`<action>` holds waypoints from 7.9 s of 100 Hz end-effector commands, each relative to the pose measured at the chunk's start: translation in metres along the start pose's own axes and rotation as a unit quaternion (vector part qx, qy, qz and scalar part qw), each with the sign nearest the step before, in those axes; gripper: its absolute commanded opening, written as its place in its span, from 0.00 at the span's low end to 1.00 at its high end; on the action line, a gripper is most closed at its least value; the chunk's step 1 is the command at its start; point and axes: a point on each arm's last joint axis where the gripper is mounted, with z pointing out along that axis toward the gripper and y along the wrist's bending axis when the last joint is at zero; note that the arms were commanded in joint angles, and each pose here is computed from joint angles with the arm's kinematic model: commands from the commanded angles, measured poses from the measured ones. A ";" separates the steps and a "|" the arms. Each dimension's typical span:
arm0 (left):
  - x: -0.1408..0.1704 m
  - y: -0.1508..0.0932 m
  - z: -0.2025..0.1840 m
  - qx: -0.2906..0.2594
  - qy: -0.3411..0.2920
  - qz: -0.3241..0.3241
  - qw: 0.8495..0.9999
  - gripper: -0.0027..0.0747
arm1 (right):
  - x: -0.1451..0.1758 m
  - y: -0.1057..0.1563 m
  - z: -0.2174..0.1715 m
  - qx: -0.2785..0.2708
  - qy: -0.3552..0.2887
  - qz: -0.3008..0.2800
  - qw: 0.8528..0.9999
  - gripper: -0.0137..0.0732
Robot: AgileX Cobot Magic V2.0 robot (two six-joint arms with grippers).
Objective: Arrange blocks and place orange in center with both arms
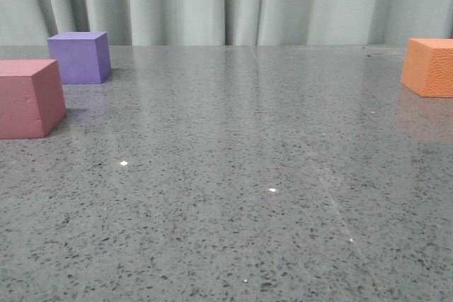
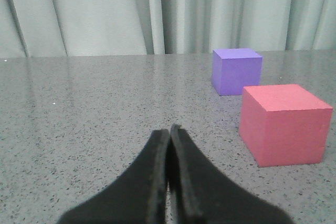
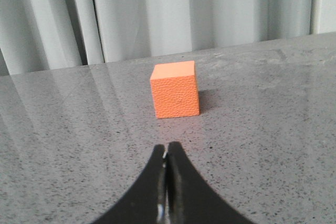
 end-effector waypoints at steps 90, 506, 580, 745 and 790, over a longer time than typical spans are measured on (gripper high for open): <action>0.010 -0.001 0.000 0.004 -0.027 -0.005 1.000 0.01 | -0.139 0.028 0.131 0.034 0.251 0.023 0.967 0.08; 0.010 -0.001 0.000 0.004 -0.027 -0.005 1.000 0.01 | -0.122 0.158 0.294 -0.053 0.390 0.009 0.919 0.49; 0.010 -0.001 0.000 0.004 -0.027 -0.005 1.000 0.01 | -0.057 0.212 0.308 -0.016 0.420 0.021 0.907 0.49; 0.010 -0.001 0.000 0.004 -0.027 -0.005 1.000 0.01 | -0.180 0.140 0.281 -0.005 0.331 -0.092 0.939 0.89; 0.010 -0.001 0.000 0.004 -0.027 -0.005 1.000 0.01 | -0.148 0.057 0.206 0.073 0.374 -0.099 0.919 0.89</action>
